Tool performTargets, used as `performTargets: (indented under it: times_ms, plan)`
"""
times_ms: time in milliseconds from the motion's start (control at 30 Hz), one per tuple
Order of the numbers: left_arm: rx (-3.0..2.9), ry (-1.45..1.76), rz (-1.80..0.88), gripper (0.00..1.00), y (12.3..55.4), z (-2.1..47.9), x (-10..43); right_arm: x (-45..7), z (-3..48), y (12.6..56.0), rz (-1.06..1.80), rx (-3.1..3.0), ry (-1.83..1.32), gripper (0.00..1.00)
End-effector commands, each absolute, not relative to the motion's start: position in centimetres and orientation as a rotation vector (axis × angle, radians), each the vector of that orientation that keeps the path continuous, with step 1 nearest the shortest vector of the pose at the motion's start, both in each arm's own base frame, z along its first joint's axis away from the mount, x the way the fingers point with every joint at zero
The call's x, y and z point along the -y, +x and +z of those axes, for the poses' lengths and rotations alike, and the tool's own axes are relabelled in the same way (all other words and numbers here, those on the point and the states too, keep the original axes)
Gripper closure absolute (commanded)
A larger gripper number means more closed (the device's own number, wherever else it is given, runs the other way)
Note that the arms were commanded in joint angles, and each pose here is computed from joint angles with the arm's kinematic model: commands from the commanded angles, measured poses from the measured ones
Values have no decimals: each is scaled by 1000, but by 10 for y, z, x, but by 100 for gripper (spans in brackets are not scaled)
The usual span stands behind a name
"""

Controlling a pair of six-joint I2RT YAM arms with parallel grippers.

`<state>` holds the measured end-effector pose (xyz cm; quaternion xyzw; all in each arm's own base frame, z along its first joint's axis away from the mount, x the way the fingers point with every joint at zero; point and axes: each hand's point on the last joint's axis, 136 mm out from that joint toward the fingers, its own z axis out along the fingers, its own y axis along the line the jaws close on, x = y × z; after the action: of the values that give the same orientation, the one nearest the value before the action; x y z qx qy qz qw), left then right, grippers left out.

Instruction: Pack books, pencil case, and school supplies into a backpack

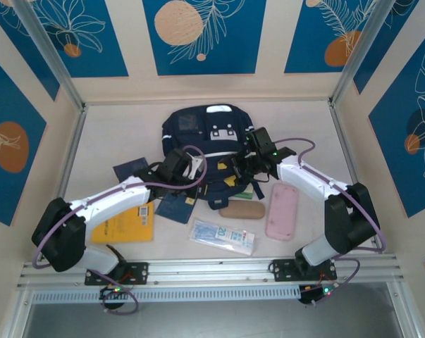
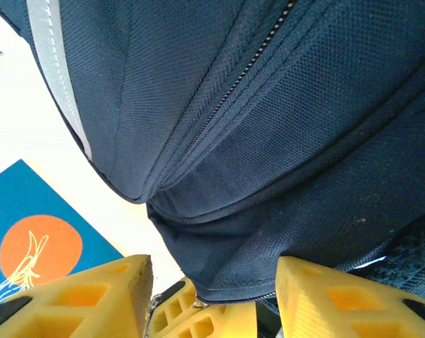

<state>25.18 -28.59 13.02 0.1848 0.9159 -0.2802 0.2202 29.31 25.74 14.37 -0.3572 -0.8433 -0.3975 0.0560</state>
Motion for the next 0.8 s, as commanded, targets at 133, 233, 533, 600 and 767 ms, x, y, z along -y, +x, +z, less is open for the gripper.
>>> performTargets:
  times_ms: [133,233,533,600,767]
  plan:
    - [-2445,540,-797,100,259,149,295,-253,145,279,-1189,2537,-1108,53]
    - [-2449,546,-785,100,259,148,295,-255,141,276,-1184,2525,-1106,54]
    - [-2451,547,-784,100,259,149,294,-267,138,270,-1168,2523,-1065,56]
    - [-2452,549,-782,100,258,149,293,-268,137,268,-1165,2520,-1061,56]
    - [-2445,551,-786,100,259,152,294,-269,132,264,-1143,2530,-1058,55]
